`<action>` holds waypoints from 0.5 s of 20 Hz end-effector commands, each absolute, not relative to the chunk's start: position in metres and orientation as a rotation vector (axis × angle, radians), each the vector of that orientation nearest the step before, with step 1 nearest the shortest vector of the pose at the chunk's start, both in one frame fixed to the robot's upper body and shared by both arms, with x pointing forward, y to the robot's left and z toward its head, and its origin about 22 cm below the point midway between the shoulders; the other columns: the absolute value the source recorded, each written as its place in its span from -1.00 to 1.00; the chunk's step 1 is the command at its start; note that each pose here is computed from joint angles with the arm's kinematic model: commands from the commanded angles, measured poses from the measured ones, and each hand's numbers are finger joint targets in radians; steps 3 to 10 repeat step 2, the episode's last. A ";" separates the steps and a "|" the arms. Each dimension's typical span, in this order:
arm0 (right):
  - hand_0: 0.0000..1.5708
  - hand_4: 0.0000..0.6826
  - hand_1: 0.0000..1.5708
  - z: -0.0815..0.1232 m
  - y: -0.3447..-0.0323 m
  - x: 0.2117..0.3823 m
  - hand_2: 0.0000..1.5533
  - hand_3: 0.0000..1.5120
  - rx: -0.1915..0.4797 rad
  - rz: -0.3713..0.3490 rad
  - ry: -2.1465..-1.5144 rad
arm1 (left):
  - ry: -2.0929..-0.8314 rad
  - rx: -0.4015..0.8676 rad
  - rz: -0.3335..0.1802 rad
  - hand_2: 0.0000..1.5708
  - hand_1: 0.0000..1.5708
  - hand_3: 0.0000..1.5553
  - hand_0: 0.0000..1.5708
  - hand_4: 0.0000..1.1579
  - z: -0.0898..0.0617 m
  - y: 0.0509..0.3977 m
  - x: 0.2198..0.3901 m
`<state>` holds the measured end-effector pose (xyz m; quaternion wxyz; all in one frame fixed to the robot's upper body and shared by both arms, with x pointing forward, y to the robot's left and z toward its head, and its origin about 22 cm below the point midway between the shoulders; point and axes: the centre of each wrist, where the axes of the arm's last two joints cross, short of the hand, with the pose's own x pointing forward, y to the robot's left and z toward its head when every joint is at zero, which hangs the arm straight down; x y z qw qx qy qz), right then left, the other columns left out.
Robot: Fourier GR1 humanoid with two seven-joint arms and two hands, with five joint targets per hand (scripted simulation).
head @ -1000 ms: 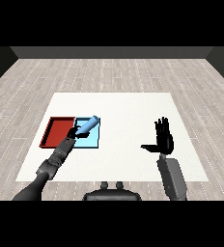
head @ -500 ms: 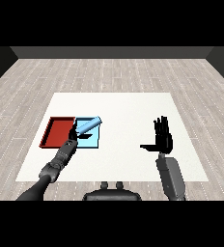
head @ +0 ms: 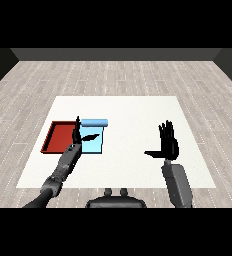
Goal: Pick the blue can and put it in the blue box
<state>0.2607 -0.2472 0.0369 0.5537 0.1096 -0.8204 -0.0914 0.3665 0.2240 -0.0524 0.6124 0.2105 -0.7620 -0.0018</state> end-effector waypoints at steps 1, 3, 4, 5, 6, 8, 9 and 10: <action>-1.00 -1.00 -1.00 0.040 -0.259 0.261 -1.00 -1.00 0.232 -0.161 -1.918 | -1.988 0.269 0.020 -1.00 -1.00 -1.00 -1.00 -1.00 -0.045 0.195 0.354; -1.00 -1.00 -1.00 0.036 -0.263 0.263 -1.00 -1.00 0.224 -0.167 -1.918 | -2.004 0.292 0.023 -1.00 -1.00 -1.00 -1.00 -1.00 -0.047 0.213 0.344; -1.00 -1.00 -1.00 0.036 -0.263 0.263 -1.00 -1.00 0.224 -0.167 -1.918 | -2.004 0.292 0.023 -1.00 -1.00 -1.00 -1.00 -1.00 -0.047 0.213 0.344; -1.00 -1.00 -1.00 0.036 -0.263 0.263 -1.00 -1.00 0.224 -0.167 -1.918 | -2.004 0.292 0.023 -1.00 -1.00 -1.00 -1.00 -1.00 -0.047 0.213 0.344; -1.00 -1.00 -1.00 0.036 -0.263 0.263 -1.00 -1.00 0.224 -0.167 -1.918 | -2.004 0.292 0.023 -1.00 -1.00 -1.00 -1.00 -1.00 -0.047 0.213 0.344; -1.00 -1.00 -1.00 0.036 -0.263 0.263 -1.00 -1.00 0.224 -0.167 -1.918 | -2.004 0.292 0.023 -1.00 -1.00 -1.00 -1.00 -1.00 -0.047 0.213 0.344; -1.00 -1.00 -1.00 0.036 -0.263 0.263 -1.00 -1.00 0.224 -0.167 -1.918 | -2.004 0.292 0.023 -1.00 -1.00 -1.00 -1.00 -1.00 -0.047 0.213 0.344; -1.00 -1.00 -1.00 0.036 -0.263 0.263 -1.00 -1.00 0.224 -0.167 -1.918 | -2.004 0.292 0.023 -1.00 -1.00 -1.00 -1.00 -1.00 -0.047 0.213 0.344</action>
